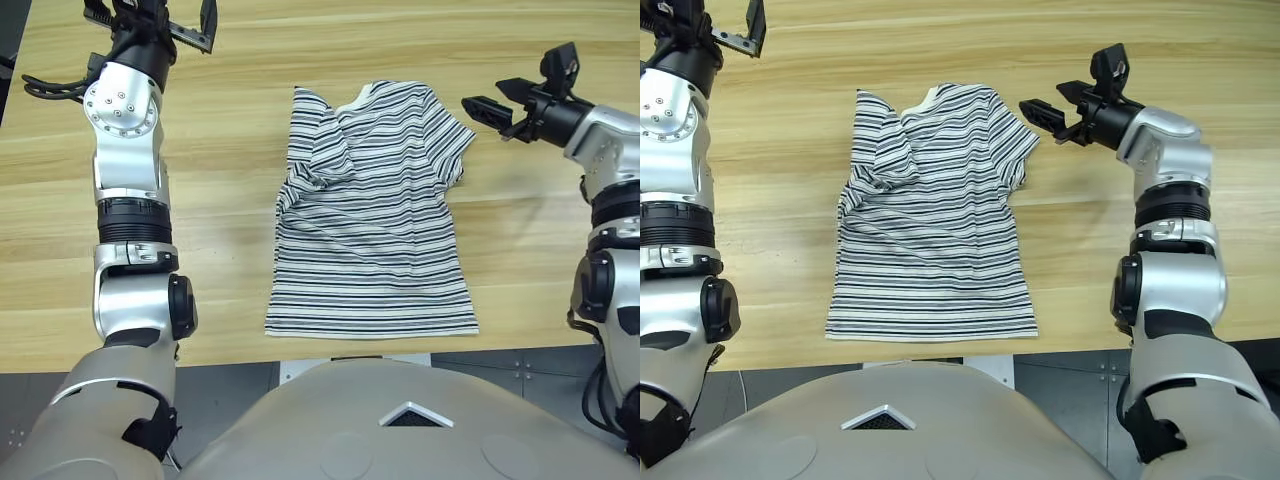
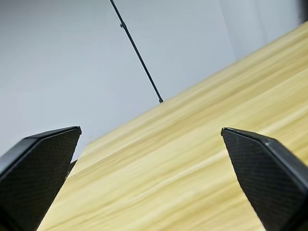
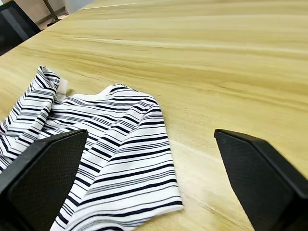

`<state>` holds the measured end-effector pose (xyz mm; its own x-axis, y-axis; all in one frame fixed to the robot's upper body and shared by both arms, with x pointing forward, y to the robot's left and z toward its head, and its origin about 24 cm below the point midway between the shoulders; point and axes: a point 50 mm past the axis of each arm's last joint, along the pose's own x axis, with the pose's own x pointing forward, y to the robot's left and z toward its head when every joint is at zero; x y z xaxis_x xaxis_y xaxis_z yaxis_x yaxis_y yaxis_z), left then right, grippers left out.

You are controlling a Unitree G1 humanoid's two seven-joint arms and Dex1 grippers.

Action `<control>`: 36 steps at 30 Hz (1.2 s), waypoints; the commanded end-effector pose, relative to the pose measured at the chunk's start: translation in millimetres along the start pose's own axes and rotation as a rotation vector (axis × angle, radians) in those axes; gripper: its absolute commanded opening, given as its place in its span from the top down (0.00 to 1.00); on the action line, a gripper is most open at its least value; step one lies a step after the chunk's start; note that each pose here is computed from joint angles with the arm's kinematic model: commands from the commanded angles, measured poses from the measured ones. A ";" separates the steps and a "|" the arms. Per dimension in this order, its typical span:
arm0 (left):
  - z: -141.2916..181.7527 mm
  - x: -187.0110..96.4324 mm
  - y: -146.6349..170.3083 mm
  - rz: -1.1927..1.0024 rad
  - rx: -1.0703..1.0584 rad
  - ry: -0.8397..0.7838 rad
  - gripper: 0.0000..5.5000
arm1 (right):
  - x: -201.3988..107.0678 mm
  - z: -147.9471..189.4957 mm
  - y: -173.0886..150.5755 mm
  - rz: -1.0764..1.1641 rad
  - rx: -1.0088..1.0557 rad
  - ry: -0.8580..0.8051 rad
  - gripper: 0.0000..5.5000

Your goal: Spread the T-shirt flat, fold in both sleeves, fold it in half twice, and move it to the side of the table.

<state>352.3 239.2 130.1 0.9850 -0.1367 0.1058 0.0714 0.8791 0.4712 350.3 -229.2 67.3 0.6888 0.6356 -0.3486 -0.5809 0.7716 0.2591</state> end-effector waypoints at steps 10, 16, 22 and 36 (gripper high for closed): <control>-10.8 -3.7 2.8 0.002 -0.008 0.013 0.00 | 26.6 -45.1 2.8 -0.204 0.017 0.156 0.12; -13.0 -4.6 2.9 -0.007 -0.009 0.020 0.00 | 22.1 -67.5 2.4 -0.229 0.007 0.226 0.12; -14.3 -6.5 4.7 -0.006 -0.026 0.023 0.00 | 22.6 -79.1 7.9 -0.170 -0.016 0.282 0.24; -11.8 -6.2 3.1 -0.009 -0.035 0.019 0.00 | 20.8 -85.5 8.9 -0.156 -0.031 0.322 0.67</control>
<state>349.7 245.2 120.6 0.9854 -0.1407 0.0956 0.0838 0.8905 0.4473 343.2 -212.3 14.2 0.6912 0.4725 -0.5468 -0.5022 0.8582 0.1066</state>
